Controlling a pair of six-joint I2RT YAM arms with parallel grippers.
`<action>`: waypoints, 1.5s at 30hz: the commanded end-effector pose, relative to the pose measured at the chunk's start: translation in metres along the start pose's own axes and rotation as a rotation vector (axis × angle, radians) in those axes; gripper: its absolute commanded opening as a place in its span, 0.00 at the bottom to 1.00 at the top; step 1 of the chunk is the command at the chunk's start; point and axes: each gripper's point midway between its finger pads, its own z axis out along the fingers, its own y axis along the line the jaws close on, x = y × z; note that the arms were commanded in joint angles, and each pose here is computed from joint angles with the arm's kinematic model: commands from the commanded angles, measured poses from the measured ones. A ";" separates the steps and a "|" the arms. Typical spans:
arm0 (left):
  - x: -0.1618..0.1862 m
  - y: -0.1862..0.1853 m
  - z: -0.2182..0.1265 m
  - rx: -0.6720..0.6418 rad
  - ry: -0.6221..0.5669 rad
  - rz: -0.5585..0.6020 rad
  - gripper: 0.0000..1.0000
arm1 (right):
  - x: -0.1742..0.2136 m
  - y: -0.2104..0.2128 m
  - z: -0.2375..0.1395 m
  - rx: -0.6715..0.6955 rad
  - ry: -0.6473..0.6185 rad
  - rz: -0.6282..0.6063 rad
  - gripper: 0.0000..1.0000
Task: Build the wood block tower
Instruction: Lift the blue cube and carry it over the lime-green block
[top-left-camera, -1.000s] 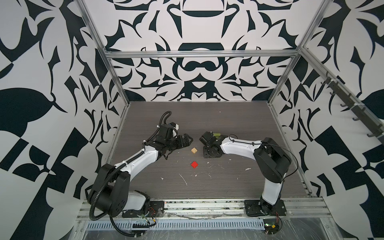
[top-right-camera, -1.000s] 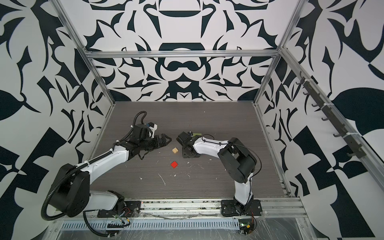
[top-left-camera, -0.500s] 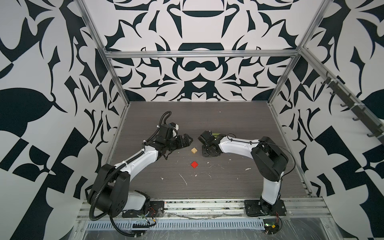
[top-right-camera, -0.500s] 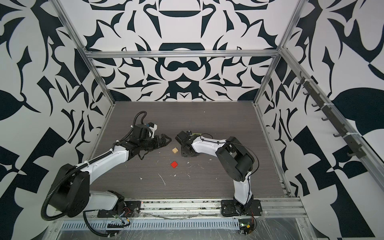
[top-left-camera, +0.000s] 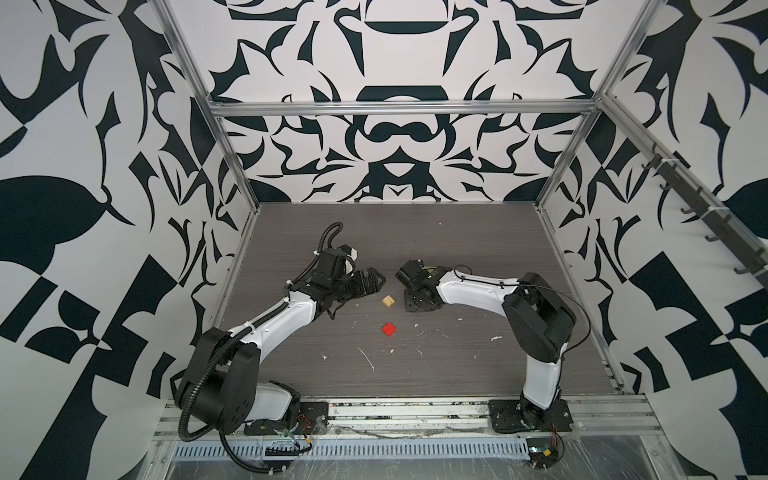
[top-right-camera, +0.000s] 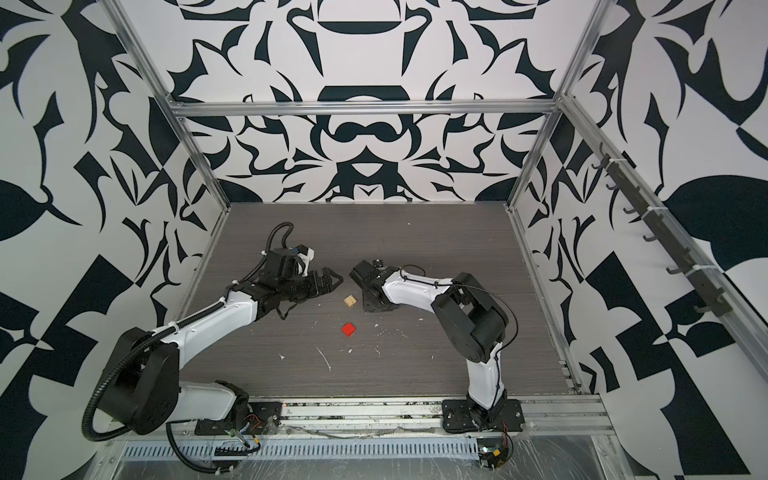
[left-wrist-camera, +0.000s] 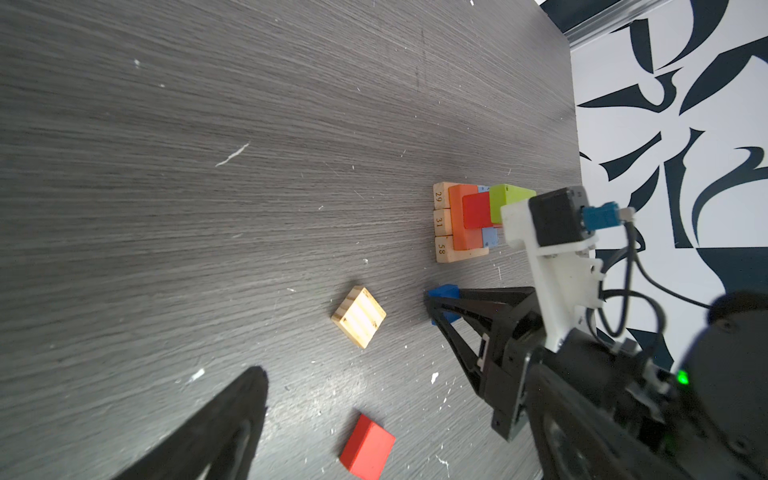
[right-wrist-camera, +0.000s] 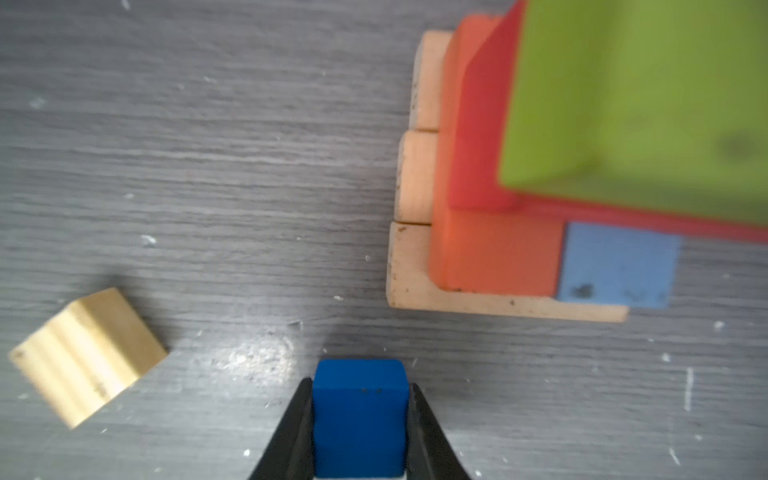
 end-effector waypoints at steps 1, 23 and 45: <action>-0.003 -0.005 -0.002 0.015 -0.016 0.014 1.00 | -0.026 0.008 -0.044 -0.046 -0.083 -0.003 0.17; -0.001 -0.009 -0.009 0.029 -0.024 0.002 1.00 | -0.102 -0.027 -0.102 -0.095 -0.116 0.044 0.17; -0.003 -0.011 -0.010 0.035 -0.024 0.000 1.00 | -0.106 -0.050 -0.071 -0.024 -0.059 0.060 0.17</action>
